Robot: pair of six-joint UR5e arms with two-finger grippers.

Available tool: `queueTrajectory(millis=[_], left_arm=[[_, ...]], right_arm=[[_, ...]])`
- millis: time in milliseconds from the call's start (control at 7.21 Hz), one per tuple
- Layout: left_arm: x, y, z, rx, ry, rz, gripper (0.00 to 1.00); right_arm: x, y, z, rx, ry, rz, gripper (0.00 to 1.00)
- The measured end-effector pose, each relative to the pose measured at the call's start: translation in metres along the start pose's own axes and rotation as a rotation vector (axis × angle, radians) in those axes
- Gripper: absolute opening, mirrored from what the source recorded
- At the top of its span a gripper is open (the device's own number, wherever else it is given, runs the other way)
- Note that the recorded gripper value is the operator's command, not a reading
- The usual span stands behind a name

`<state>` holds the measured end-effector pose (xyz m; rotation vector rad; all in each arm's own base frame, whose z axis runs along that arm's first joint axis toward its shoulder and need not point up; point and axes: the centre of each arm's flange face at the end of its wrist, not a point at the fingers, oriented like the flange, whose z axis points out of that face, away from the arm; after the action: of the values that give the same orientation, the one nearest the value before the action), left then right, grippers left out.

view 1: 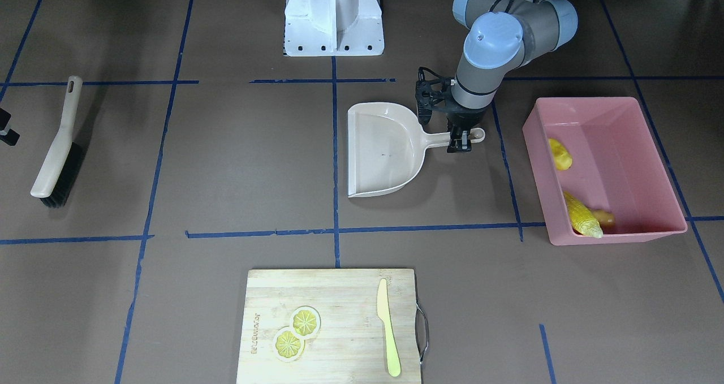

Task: Sweep and dump trash into bin
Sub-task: 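Lower the dustpan flat onto the table with the left gripper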

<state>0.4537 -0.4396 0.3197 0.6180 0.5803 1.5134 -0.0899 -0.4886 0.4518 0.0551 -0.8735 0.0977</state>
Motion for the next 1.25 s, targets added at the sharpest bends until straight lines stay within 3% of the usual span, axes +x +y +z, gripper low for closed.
queueTrajectory(millis=[139,278,833,1249], left_arm=[[0.001,-0.001,0.001,0.0,0.002,0.001,0.79],[0.001,-0.003,0.0,0.007,0.0,0.005,1.0],[0.006,-0.007,-0.003,0.015,-0.003,0.013,1.0],[0.002,0.01,-0.075,-0.008,-0.041,-0.052,1.0]], right_arm=[[0.0,0.0,0.0,0.0,0.0,0.0,1.0],[0.0,0.0,0.0,0.0,0.0,0.0,1.0],[0.0,-0.001,0.001,-0.002,0.001,0.0,1.0],[-0.005,-0.003,-0.001,0.002,-0.005,-0.006,1.0]])
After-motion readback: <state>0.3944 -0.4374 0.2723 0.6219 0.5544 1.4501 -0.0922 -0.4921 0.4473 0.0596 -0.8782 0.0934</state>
